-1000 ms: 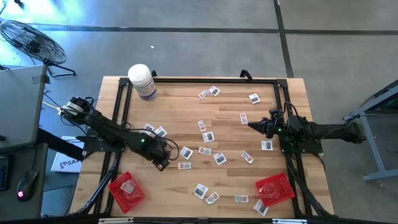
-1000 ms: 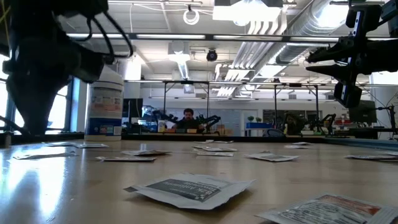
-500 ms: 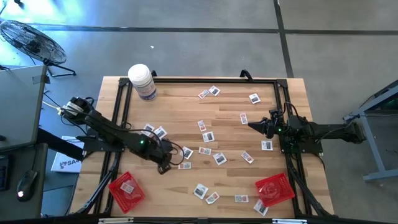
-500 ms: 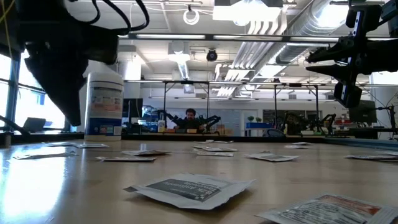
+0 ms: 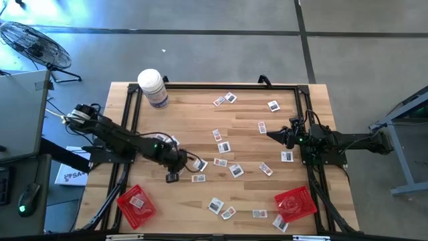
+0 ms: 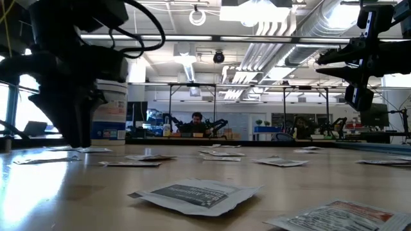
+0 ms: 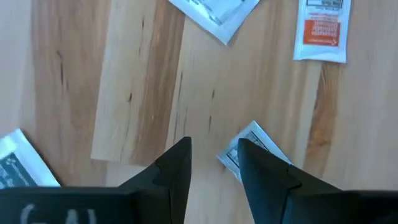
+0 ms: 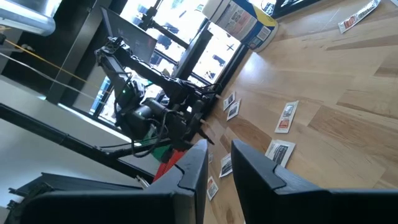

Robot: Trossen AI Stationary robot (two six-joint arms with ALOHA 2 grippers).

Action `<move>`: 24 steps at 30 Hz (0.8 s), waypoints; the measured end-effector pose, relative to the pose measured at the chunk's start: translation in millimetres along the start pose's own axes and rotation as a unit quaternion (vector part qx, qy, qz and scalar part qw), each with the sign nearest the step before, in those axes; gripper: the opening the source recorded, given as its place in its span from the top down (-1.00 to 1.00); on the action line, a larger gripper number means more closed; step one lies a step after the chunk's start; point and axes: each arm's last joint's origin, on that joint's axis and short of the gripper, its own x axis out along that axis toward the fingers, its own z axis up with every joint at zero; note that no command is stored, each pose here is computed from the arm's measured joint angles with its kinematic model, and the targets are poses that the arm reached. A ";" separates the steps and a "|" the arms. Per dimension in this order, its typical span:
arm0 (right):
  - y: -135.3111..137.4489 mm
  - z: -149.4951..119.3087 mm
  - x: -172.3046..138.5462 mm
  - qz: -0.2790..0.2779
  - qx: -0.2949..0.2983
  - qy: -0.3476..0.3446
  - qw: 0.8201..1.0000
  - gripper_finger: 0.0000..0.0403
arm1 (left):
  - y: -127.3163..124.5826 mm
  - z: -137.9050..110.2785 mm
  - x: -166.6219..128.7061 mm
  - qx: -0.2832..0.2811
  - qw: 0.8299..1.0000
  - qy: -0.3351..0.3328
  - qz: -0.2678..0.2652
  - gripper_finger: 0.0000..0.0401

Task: Pick & Place First Aid Supplies
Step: Put the ointment pack into the left red bin

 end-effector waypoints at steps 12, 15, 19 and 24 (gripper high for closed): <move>0.0 0.0 0.0 0.000 0.000 0.000 1.000 0.68 | 10.0 -9.1 13.1 0.004 0.999 0.019 -0.026 0.36; 0.0 0.0 0.0 0.000 0.000 0.000 1.000 0.68 | 10.3 -9.0 11.1 0.005 1.000 0.014 -0.026 0.36; -0.1 0.0 0.0 0.000 0.000 0.000 1.000 0.68 | 9.1 -6.5 9.2 0.004 0.999 0.008 -0.033 0.36; 0.0 0.0 0.0 0.000 0.000 0.000 1.000 0.68 | 4.9 2.1 4.0 0.004 0.999 -0.004 -0.052 0.36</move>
